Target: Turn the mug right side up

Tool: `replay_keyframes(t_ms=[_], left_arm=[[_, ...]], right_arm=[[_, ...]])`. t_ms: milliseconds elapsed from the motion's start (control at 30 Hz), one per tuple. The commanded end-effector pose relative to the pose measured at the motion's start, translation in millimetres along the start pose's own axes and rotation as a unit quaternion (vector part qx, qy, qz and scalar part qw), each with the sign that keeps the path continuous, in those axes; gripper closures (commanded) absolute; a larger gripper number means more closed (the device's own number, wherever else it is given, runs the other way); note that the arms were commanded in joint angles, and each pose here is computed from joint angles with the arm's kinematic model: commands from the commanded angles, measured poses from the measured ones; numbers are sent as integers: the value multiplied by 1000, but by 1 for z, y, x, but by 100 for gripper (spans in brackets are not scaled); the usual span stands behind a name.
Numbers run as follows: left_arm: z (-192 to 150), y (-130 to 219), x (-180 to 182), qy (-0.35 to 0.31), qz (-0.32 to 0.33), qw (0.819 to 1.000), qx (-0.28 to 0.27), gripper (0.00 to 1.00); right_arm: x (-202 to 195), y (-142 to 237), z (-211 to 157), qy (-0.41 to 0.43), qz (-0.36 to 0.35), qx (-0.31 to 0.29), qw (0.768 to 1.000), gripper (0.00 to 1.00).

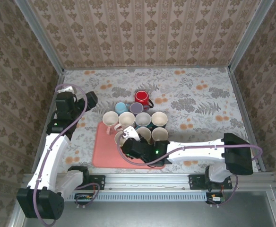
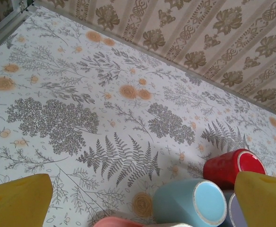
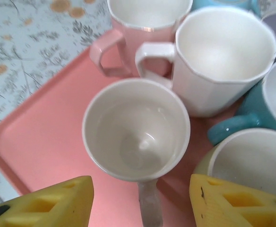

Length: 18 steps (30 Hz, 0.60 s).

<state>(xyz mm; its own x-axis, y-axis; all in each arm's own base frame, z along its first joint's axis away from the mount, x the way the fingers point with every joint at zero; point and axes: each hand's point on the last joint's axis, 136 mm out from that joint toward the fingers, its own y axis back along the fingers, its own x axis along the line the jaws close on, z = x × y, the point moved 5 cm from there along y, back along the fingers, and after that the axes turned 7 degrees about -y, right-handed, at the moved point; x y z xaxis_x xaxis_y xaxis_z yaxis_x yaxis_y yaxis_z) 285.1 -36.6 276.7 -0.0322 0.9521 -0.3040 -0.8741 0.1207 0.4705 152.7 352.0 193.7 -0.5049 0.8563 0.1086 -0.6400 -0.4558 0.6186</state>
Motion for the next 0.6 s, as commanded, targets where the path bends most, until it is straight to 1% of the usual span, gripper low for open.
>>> replay_keyframes(t_ms=[0,133,233,267,367,467,533,567], left_arm=[[4,-1,-5,-10,-12,1000,0,0],[1,-8,-14,-33,-20,999,24,0],[-5,-20,-25,-58,-24,996,67,0],[-7,-26,-29,-63,-26,994,84,0],[-10,-42,-42,-76,-31,988,128,0],[-10,-58,-61,-104,-30,983,149,0],[-11,-71,-74,-116,-24,980,163,0],[-13,-79,-80,-119,-22,977,175,0]], right_arm=[[-2,22,23,14,16,-12,1000,42],[-10,32,41,4,31,-12,999,43],[-27,33,53,-19,26,-11,999,45],[-37,44,63,-35,29,-24,999,45],[-65,49,75,-62,12,-32,997,45],[-92,57,83,-76,-13,-46,996,41],[-109,63,86,-90,-27,-55,994,32],[-117,65,87,-98,-31,-59,993,31]])
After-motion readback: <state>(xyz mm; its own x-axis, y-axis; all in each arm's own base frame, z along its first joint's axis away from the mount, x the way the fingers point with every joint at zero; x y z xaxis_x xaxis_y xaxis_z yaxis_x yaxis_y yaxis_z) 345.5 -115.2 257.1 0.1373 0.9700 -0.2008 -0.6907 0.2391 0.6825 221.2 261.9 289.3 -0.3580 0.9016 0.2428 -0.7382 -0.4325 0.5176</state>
